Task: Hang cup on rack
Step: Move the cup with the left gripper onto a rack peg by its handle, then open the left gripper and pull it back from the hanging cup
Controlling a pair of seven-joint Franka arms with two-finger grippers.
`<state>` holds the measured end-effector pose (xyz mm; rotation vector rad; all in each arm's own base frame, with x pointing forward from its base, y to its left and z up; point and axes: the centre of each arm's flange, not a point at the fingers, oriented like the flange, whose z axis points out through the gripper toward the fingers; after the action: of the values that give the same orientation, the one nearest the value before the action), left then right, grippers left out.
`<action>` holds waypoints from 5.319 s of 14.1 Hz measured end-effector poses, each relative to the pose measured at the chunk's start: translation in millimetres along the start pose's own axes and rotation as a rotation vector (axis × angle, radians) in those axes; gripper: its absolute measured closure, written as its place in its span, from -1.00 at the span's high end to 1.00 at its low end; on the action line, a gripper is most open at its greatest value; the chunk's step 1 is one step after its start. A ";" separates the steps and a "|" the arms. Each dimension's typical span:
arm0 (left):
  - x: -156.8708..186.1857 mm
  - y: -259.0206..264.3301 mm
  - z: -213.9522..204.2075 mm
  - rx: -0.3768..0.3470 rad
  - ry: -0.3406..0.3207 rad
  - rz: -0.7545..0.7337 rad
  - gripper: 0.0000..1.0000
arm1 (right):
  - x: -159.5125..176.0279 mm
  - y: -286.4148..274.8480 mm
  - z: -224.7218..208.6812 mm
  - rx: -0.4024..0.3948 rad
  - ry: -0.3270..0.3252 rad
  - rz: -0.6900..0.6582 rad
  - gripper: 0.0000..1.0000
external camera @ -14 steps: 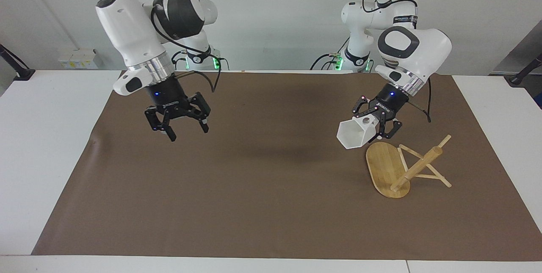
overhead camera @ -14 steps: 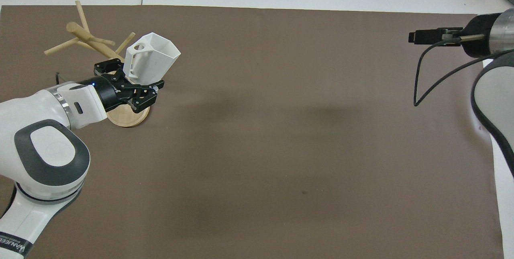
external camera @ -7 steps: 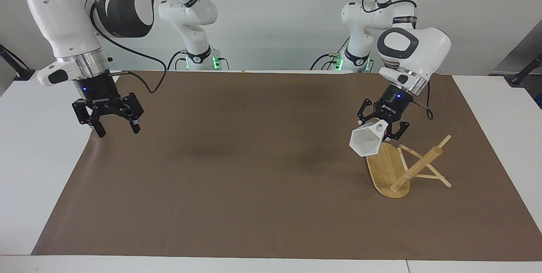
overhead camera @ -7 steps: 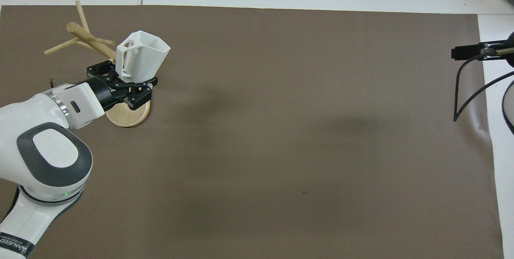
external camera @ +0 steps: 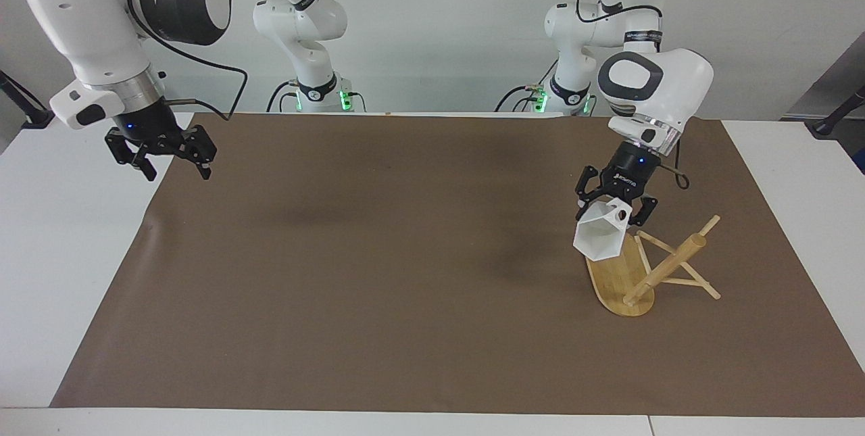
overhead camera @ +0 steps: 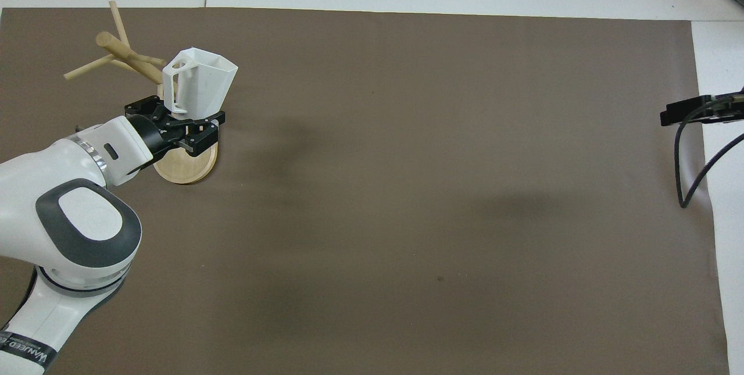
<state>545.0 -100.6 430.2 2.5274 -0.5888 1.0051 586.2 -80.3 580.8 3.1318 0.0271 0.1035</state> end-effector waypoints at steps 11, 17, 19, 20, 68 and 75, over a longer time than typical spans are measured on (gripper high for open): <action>-0.5 -9.3 3.5 0.045 0.011 -0.086 0.39 | -31.7 -13.9 -25.2 0.051 -0.099 0.088 1.00; 4.8 -18.4 5.5 0.062 0.022 -0.103 0.39 | -32.1 -11.4 -24.8 0.051 -0.100 0.092 1.00; 3.4 -20.6 7.5 0.074 0.022 -0.106 0.39 | -32.1 -10.5 -24.9 0.050 -0.099 0.093 1.00; 3.2 -21.4 8.2 0.077 0.022 -0.107 0.39 | -32.2 -9.9 -24.9 0.050 -0.099 0.097 1.00; -1.9 -95.1 -15.2 -0.040 -0.108 -0.273 1.00 | -28.3 -2.6 -28.2 -0.028 -0.063 0.137 1.00; -13.2 -119.1 -43.7 -0.089 -0.248 -0.291 1.00 | -28.3 -3.0 -28.2 -0.028 -0.063 0.136 1.00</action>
<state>571.2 24.2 430.4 2.5787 -0.3081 0.5569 556.0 -77.6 607.0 3.1041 -0.1867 0.0056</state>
